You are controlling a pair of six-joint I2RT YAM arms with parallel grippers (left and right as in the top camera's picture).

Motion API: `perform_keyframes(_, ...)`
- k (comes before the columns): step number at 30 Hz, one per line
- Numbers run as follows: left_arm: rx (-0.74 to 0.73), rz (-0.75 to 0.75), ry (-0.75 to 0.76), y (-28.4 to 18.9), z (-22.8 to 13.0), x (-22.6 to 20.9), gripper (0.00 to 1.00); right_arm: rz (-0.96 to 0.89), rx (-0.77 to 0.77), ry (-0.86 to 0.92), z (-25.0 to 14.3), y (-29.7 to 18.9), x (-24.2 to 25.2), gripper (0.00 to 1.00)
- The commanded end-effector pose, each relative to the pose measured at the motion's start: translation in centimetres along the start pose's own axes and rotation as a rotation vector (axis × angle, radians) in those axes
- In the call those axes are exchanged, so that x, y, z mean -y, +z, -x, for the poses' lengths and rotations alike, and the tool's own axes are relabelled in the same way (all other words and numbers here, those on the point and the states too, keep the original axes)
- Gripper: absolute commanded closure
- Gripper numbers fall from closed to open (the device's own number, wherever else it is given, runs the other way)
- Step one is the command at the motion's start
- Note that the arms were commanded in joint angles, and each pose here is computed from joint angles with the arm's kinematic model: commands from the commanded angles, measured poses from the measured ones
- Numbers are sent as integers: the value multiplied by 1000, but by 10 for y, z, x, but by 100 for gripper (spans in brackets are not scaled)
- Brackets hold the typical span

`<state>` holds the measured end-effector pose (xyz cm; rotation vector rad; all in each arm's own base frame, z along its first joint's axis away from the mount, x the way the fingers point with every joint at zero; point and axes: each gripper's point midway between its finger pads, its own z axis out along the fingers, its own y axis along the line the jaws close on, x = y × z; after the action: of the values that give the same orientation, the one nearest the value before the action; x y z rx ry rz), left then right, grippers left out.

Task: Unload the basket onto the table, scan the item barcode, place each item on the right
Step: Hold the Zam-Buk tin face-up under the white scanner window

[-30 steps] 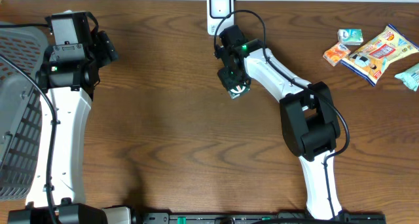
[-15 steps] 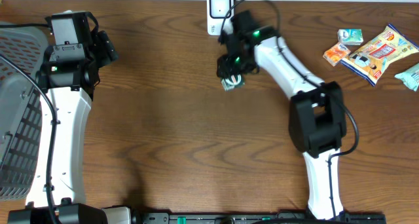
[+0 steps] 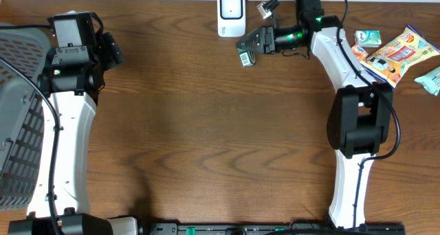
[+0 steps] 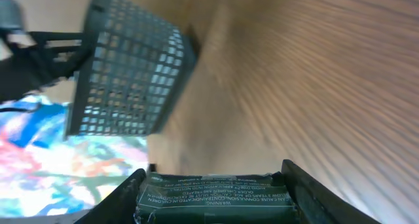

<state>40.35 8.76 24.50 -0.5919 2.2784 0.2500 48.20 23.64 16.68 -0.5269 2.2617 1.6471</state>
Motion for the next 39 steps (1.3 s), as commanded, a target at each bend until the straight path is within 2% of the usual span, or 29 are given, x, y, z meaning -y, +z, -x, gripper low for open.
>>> perform_keyframes(1,2,12,10,1,2,-3,2,115,0,-36,6,0,-32,47)
perform_keyframes(5,1,13,11,1,2,-3,2,8,7,0,10,7,-16,49)
perform_keyframes(10,2,12,10,1,2,-3,2,-332,51,-29,20,13,35,52)
perform_keyframes(15,2,12,10,1,2,-3,2,-704,191,-155,59,-7,78,54)
perform_keyframes(17,2,12,10,1,2,-3,2,-847,279,-241,84,-23,86,55)
perform_keyframes(21,1,13,10,1,2,-3,2,-1010,417,-449,127,-38,75,56)
perform_keyframes(26,1,13,11,1,2,-3,2,-1175,485,-850,169,-33,35,56)
perform_keyframes(29,2,12,10,1,2,-3,2,-1273,493,-990,179,-26,23,57)
perform_keyframes(34,1,13,10,1,2,-3,2,-1337,408,-1201,180,-4,31,59)
perform_keyframes(39,2,12,10,1,2,-3,2,-1395,410,-1283,181,6,49,60)
